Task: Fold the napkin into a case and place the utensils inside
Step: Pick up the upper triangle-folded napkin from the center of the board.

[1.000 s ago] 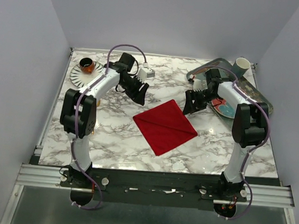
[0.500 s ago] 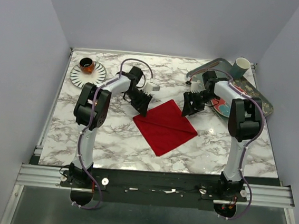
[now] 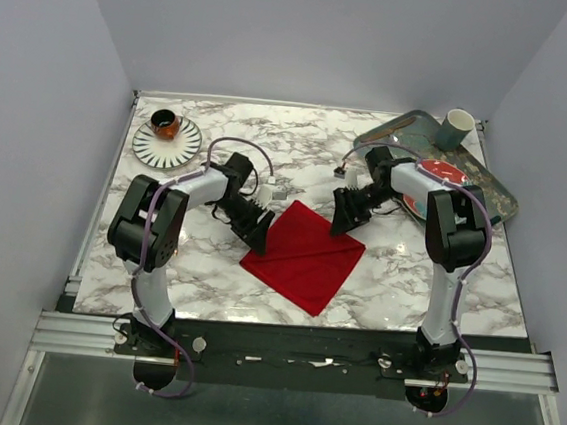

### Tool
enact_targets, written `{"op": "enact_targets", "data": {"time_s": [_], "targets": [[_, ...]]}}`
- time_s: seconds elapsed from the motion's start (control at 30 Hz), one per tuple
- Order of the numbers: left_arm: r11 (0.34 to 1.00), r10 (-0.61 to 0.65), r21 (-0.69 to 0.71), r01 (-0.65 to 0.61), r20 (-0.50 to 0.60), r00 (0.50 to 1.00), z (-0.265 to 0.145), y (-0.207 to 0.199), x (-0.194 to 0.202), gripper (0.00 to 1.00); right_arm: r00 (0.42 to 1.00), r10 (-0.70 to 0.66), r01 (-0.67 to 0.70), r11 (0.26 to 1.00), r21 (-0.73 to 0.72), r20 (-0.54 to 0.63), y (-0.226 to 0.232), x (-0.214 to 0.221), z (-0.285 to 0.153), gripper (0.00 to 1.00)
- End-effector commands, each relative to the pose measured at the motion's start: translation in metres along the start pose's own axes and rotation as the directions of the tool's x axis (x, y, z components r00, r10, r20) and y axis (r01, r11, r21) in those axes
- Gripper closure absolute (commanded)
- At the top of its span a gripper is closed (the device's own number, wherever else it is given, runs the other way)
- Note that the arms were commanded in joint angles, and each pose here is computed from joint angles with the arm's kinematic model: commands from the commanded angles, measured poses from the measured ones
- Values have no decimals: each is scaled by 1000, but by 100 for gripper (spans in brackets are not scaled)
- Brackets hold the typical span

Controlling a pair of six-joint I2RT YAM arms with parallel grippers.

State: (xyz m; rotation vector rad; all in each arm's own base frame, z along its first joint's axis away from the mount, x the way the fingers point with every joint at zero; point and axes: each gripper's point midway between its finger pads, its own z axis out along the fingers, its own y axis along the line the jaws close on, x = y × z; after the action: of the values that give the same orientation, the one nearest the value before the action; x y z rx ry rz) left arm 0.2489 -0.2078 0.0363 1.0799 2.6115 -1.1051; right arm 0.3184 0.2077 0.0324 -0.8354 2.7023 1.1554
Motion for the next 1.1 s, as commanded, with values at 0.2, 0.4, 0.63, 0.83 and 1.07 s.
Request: {"op": "enact_targets", "data": {"time_s": [0.2,0.4,0.63,0.83,1.07], "targets": [[986,129,-129,-103,214,968,-34,13,-95,40,989,-143,139,987,74,41,4,-31,-15,38],[993,94,-94,-73,242,966,-21,32,-133,54,988,-122,121,993,18,90,7,-60,-11,38],[999,31,-43,-21,226,974,2,50,-138,55,991,-85,89,995,-35,102,3,-74,1,37],[1000,-25,10,23,225,974,18,54,-142,55,994,-58,64,996,-63,91,-2,-69,12,39],[998,-32,54,21,222,975,31,50,-144,66,996,-25,33,995,-97,83,-3,-66,26,45]]}}
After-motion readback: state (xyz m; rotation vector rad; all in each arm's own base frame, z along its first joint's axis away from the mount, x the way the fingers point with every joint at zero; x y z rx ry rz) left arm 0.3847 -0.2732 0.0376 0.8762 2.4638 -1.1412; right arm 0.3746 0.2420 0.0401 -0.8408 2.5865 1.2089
